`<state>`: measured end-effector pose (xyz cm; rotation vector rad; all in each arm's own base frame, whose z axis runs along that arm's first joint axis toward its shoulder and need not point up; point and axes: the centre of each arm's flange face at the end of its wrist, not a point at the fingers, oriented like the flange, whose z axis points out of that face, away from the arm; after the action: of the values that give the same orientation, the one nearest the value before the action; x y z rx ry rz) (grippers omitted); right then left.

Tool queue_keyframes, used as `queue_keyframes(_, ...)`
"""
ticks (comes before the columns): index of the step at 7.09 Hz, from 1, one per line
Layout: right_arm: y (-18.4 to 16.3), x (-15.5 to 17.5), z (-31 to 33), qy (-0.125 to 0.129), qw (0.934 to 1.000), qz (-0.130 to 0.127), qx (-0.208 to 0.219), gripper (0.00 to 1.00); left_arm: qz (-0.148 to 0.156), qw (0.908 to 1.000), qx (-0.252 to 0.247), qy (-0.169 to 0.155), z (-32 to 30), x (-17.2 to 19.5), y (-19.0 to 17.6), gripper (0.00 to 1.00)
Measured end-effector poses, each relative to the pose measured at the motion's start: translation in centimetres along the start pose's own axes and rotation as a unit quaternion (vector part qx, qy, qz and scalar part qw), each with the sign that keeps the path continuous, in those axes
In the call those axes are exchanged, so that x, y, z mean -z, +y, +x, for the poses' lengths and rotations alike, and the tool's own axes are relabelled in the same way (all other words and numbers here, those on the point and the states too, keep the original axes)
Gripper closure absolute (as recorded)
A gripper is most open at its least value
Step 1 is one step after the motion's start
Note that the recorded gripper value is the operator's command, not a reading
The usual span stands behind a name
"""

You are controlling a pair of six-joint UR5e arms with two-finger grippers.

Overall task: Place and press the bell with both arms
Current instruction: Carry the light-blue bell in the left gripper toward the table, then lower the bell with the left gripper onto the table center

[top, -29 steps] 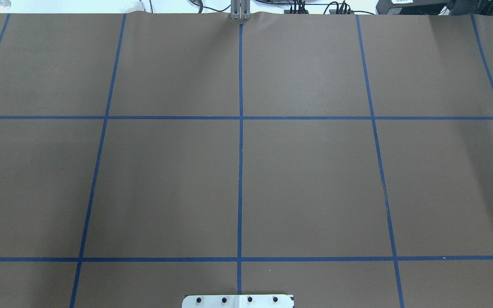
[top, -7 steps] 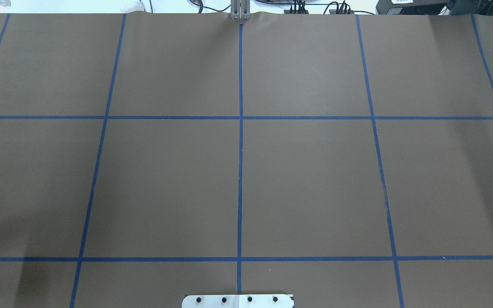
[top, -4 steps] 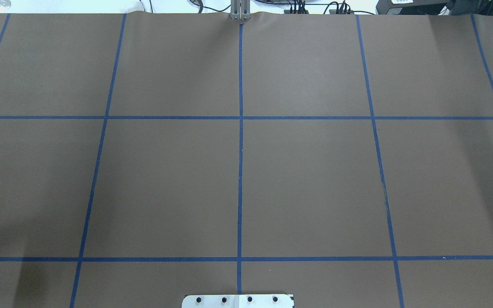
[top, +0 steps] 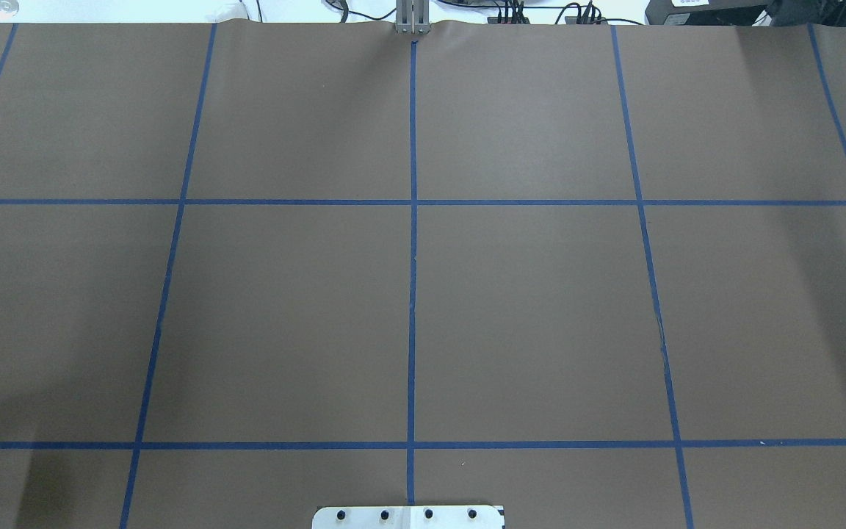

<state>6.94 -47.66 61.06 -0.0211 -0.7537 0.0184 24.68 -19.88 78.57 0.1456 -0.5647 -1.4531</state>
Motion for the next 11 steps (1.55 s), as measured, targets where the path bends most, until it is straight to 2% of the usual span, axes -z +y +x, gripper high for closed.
queue_keyframes(1, -0.1, 0.1, 0.0, 0.003, 1.0000, 0.001, 0.001, 0.00, 0.002, 1.0000, 0.002, 0.000, -0.1, -0.3, -0.2, 1.00)
queue_keyframes(3, -0.2, 0.2, -0.1, 0.005, 1.0000, 0.002, 0.001, 0.00, 0.010, 0.9999, 0.000, -0.003, -0.4, -1.4, -1.4, 1.00)
queue_keyframes(6, -0.6, 0.4, -0.4, 0.006, 1.0000, 0.003, 0.004, 0.00, 0.010, 0.9981, -0.061, 0.003, -1.2, -1.6, -5.3, 1.00)
queue_keyframes(8, -0.8, 0.4, -0.6, 0.006, 1.0000, 0.004, 0.003, 0.00, 0.011, 0.9936, -0.102, 0.046, 2.8, 0.0, -7.9, 1.00)
queue_keyframes(11, -1.0, 0.2, -0.8, 0.006, 1.0000, 0.001, 0.004, 0.00, -0.014, 0.9813, -0.132, 0.139, 13.3, 9.6, -10.9, 1.00)
